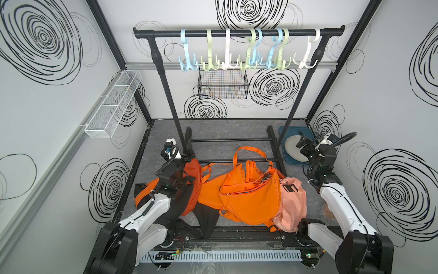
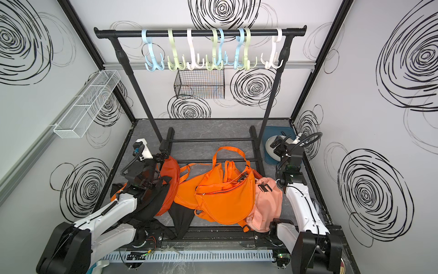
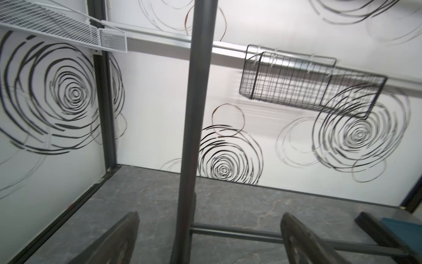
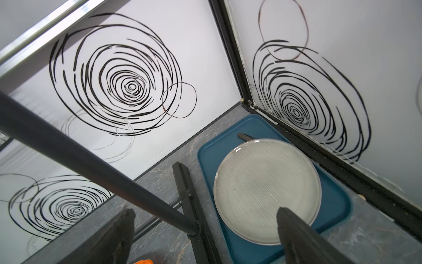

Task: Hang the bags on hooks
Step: Pick up the bag from the bag.

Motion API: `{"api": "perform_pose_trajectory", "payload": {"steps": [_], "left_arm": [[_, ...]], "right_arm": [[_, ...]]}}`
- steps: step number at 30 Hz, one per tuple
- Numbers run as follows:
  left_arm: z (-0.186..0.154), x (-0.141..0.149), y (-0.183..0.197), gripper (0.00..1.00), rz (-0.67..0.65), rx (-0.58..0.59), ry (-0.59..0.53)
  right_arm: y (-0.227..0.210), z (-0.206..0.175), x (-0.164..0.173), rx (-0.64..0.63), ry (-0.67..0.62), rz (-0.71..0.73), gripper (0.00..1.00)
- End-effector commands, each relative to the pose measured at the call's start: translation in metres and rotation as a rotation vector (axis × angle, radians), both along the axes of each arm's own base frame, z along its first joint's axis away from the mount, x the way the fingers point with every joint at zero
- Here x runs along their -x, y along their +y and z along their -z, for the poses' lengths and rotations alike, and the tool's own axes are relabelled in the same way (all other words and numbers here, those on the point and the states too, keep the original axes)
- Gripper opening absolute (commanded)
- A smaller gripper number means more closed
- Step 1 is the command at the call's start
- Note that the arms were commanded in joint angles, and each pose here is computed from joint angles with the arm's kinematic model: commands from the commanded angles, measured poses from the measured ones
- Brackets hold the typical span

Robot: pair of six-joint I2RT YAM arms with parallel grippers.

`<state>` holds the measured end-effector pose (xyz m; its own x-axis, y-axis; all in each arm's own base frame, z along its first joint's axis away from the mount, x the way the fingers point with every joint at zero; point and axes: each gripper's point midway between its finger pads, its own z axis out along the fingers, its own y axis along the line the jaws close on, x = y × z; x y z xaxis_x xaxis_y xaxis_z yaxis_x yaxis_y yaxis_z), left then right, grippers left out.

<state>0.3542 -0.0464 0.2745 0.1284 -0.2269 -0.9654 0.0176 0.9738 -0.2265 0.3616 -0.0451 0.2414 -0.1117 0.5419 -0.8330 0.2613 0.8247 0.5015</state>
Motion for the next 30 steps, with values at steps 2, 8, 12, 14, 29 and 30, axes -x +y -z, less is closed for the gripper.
{"api": "perform_pose_trajectory", "payload": {"steps": [2,8,12,14,29,30], "left_arm": [[-0.026,0.010,-0.018,0.99,0.212,0.321,-0.030],[-0.020,0.023,0.022,0.99,0.239,0.617,-0.014],[-0.027,0.036,0.005,0.99,0.172,0.415,0.064],[-0.029,0.043,-0.005,0.99,0.111,0.285,0.129],[-0.017,0.082,-0.085,0.99,0.234,-0.204,0.250],[-0.017,0.082,-0.086,0.99,0.239,-0.203,0.249]], "right_arm": [[0.070,0.000,0.014,-0.208,-0.001,-0.280,1.00],[0.173,-0.007,0.037,0.102,0.209,-0.598,1.00],[0.225,0.019,0.057,0.202,0.325,-0.774,1.00],[0.246,0.040,0.066,0.224,0.415,-0.857,0.99],[0.332,0.114,-0.001,0.005,0.586,-0.949,0.79],[0.332,0.120,-0.010,-0.027,0.603,-0.934,0.76]]}}
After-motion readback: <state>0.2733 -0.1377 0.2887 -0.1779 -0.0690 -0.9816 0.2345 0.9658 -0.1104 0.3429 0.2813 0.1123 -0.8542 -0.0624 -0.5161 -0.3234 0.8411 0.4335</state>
